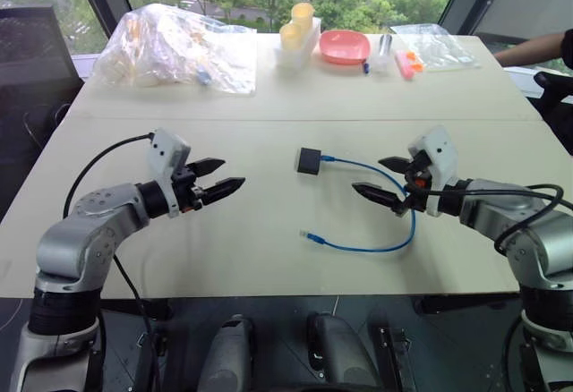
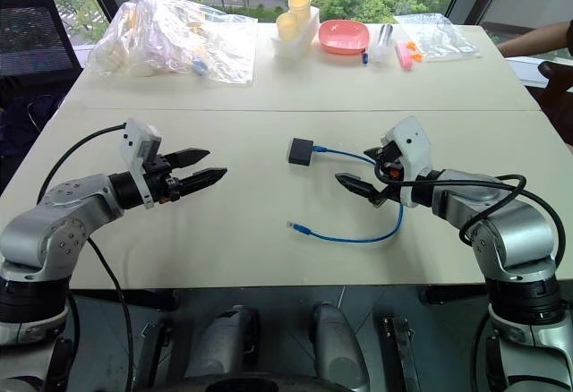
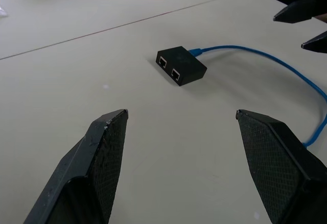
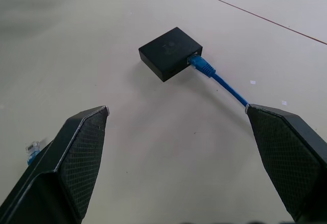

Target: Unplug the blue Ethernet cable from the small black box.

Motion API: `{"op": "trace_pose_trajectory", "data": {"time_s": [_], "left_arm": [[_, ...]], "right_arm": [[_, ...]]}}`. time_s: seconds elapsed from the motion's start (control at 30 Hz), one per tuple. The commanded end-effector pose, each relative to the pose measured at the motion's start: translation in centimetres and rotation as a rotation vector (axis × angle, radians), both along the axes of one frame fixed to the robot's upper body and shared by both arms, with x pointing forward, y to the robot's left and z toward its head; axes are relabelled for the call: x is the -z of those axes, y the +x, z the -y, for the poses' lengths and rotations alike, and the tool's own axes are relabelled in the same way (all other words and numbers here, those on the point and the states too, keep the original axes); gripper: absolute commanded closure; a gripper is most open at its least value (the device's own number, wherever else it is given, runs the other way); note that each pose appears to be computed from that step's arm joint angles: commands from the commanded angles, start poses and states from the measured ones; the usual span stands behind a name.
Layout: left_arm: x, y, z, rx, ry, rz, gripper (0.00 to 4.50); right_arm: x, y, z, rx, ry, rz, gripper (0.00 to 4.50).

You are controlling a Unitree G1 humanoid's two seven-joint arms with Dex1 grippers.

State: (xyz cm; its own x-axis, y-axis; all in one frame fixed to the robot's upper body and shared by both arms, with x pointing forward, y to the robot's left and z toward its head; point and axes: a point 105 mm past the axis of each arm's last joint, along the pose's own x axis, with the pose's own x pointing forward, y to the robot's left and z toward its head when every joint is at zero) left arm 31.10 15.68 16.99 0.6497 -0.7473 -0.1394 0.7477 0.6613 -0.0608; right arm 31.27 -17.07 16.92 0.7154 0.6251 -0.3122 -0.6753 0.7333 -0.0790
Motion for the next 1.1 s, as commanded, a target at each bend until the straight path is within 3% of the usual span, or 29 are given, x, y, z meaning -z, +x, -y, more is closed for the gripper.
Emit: {"op": "trace_pose_trajectory", "data": {"time_s": [0.03,0.5,0.67,0.87,1.0,1.1], "left_arm": [[-1.3,-0.2,0.0,0.022,-0.019,0.031,0.96],[-0.7,0.0,0.0,0.051,-0.014,0.029,0.96],[-0.9,1.1,-1.3,0.012,-0.014,0.043,0.96],[-1.0,1.5,-1.5,0.072,0.022,0.038,0.96],[-2.0,1.9,-0.8,0.218,0.066,0.027,0.96],[-3.4,1.9,-0.6,0.379,0.143,0.03,0.96]], "right_arm": [[-0.7,-0.1,0.0,-0.009,-0.015,0.041,0.0],[-0.7,0.0,0.1,-0.004,-0.027,0.069,0.0],[-2.4,1.2,-0.2,0.007,-0.066,0.219,0.0],[-2.4,1.3,-0.3,-0.012,-0.036,0.199,0.0],[-3.1,2.9,-0.7,-0.002,-0.035,0.256,0.0],[-3.0,6.3,-1.8,0.006,-0.038,0.269,0.0]]}}
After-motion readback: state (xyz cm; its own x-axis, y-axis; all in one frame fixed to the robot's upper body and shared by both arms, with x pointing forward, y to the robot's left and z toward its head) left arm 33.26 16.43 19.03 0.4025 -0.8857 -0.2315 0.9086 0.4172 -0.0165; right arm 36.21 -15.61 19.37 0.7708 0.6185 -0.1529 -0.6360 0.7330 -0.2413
